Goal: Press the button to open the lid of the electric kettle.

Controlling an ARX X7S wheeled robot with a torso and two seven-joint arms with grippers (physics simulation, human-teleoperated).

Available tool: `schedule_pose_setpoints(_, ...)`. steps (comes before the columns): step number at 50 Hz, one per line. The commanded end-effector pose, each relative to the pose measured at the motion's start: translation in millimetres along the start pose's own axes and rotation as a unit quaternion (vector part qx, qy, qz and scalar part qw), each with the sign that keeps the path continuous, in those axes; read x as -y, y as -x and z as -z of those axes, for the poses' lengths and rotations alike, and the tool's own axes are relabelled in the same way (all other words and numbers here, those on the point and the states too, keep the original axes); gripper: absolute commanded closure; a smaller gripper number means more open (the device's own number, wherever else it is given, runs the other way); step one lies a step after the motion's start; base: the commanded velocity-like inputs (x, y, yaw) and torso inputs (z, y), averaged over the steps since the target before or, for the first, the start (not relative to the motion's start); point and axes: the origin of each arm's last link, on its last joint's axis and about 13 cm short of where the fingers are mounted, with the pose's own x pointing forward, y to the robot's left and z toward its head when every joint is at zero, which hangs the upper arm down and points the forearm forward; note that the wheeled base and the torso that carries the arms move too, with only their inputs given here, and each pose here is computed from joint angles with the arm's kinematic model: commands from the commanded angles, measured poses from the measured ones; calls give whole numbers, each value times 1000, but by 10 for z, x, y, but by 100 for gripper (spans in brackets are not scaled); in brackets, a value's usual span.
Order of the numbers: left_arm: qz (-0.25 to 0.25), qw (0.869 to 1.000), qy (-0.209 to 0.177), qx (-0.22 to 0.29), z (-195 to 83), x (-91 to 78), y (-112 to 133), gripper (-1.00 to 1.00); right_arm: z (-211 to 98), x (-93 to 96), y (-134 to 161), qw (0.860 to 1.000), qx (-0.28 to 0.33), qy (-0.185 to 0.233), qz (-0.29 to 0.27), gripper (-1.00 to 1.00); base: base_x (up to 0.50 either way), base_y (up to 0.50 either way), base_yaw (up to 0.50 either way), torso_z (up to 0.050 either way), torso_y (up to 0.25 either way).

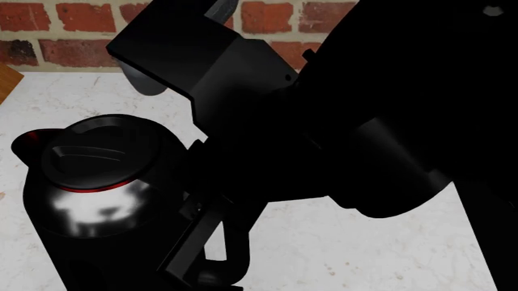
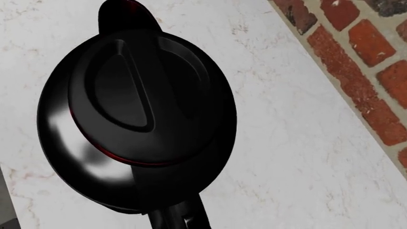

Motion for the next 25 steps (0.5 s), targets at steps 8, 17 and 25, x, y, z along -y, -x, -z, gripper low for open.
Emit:
schedule_pose_setpoints(8, -23, 1000, -9, -2, 39, -45, 1, -100, -15, 37, -128, 1000, -11, 2, -8, 100, 1, 0, 0, 0, 0)
schedule_pose_setpoints(17, -24, 1000, -8, -2, 38, -48, -2, -100, -16, 27, -162, 1000, -14, 4, -11, 100, 3, 2, 3, 0, 0)
schedule_pose_setpoints(25, -25, 1000, -8, -1, 32, -52, -1, -100, -8, 26, -159, 1000, -15, 4, -10, 100, 2, 2, 3, 0, 0)
